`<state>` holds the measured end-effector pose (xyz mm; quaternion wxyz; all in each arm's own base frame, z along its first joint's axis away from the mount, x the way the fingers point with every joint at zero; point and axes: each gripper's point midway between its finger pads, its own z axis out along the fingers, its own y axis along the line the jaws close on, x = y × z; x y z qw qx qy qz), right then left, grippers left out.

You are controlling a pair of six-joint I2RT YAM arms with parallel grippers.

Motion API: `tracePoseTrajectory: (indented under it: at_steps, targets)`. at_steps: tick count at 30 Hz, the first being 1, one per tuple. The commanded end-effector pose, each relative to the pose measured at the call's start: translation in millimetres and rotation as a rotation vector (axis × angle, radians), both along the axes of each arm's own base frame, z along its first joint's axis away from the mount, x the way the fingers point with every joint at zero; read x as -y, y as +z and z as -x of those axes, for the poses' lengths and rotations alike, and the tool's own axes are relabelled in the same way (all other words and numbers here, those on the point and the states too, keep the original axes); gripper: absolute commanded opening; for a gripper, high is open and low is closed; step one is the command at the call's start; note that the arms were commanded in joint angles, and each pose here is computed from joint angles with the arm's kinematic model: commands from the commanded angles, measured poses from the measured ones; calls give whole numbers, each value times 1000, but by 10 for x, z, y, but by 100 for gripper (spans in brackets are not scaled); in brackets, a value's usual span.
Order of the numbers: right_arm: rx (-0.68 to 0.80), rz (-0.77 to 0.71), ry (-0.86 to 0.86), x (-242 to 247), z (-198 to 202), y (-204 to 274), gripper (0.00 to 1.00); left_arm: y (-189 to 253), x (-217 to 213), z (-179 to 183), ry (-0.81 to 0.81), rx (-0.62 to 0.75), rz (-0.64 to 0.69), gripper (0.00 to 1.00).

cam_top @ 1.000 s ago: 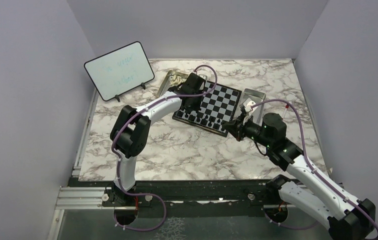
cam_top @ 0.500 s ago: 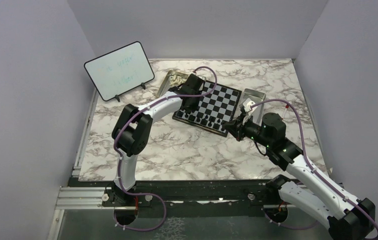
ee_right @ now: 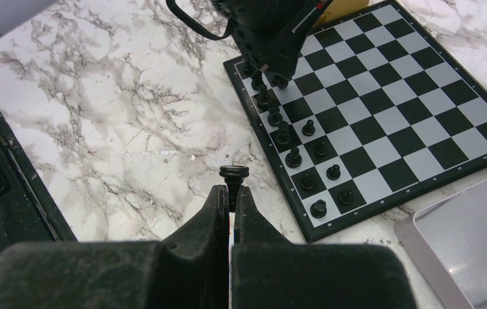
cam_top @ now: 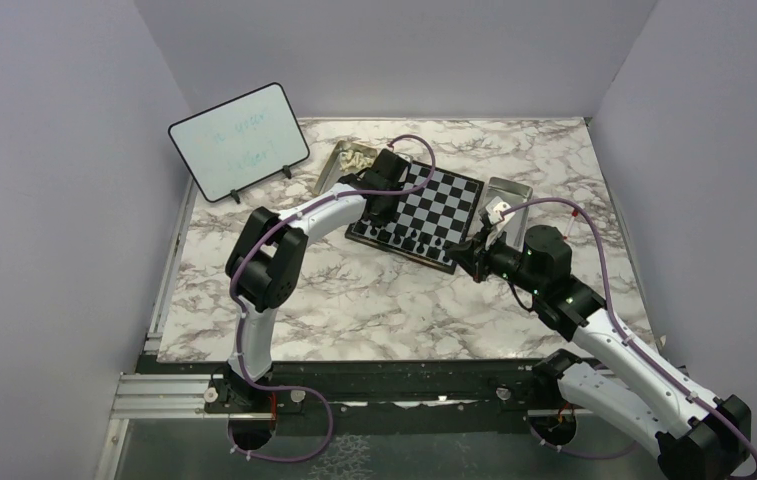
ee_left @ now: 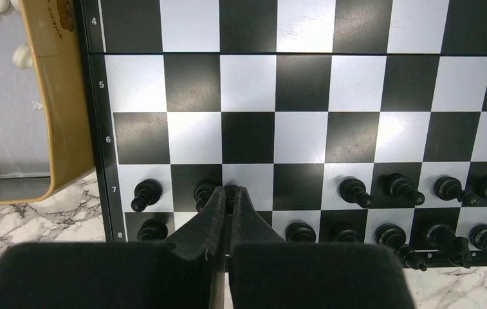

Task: Set up the chess pieces on the board
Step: Place the chess piece on the chessboard.

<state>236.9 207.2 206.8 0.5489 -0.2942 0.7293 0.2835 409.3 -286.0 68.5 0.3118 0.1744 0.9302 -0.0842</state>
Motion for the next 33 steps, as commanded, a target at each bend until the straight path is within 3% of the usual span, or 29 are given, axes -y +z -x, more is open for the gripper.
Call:
tracePoseTrajectory:
  at_steps: [1, 20, 33]
  targets:
    - [8, 11, -14, 16, -13, 2, 1, 55, -20, -113, 11, 43, -20, 0]
    - [6, 13, -16, 21, -16, -4, 1, 12, -75, -127, 13, 49, -50, 0]
    - [0, 16, -15, 12, -26, -36, 1, 78, 112, -78, -37, 19, 31, 0]
